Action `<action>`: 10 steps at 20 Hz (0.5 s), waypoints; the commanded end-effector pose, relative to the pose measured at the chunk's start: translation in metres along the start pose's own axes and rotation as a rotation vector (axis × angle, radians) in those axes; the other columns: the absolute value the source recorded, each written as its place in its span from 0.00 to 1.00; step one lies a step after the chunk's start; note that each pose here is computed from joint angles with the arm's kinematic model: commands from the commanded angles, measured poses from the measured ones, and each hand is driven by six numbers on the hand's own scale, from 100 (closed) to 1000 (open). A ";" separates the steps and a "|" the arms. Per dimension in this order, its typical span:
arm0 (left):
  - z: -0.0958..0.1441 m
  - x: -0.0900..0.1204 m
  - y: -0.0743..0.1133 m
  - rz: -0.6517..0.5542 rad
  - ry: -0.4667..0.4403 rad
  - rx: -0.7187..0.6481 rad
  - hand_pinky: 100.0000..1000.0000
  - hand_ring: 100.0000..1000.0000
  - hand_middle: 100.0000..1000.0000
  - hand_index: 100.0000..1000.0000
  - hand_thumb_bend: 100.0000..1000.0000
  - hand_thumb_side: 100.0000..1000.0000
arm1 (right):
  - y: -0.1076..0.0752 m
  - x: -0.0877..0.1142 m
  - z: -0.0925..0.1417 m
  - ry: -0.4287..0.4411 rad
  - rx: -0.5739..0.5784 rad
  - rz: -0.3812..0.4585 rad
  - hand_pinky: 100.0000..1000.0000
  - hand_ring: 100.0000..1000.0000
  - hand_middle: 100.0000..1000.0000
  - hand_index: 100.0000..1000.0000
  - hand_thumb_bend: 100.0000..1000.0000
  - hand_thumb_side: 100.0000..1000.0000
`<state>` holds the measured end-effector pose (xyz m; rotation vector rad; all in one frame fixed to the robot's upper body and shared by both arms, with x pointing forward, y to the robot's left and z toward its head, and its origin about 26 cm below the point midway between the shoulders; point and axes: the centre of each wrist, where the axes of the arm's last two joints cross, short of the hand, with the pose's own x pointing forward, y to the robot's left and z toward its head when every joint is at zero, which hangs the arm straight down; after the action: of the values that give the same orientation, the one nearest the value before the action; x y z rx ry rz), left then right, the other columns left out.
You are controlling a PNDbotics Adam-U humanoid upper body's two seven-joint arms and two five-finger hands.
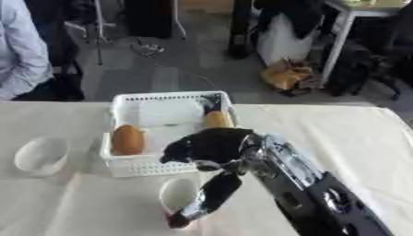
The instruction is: Pick up objects on the table and place them in the box.
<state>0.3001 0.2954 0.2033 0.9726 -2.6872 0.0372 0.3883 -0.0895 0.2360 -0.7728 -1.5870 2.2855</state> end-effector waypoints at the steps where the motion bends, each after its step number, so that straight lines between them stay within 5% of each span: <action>1: -0.004 0.004 0.002 0.006 -0.018 0.006 0.89 0.83 0.88 0.91 0.17 1.00 | -0.003 -0.003 -0.003 -0.062 0.117 0.101 0.81 0.96 0.97 1.00 0.71 0.99; 6: -0.004 0.004 0.002 0.010 -0.016 0.006 0.89 0.83 0.88 0.90 0.16 1.00 | 0.002 -0.004 -0.010 -0.064 0.135 0.118 0.81 0.96 0.97 1.00 0.70 1.00; 10: -0.004 0.004 0.001 0.015 -0.012 0.004 0.89 0.82 0.86 0.88 0.16 1.00 | 0.008 -0.005 -0.017 -0.060 0.207 0.133 0.80 0.96 0.97 1.00 0.74 0.82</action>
<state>0.3002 0.2948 0.2026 0.9599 -2.6834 0.0415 0.4017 -0.0845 0.2162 -0.7871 -1.4811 2.3294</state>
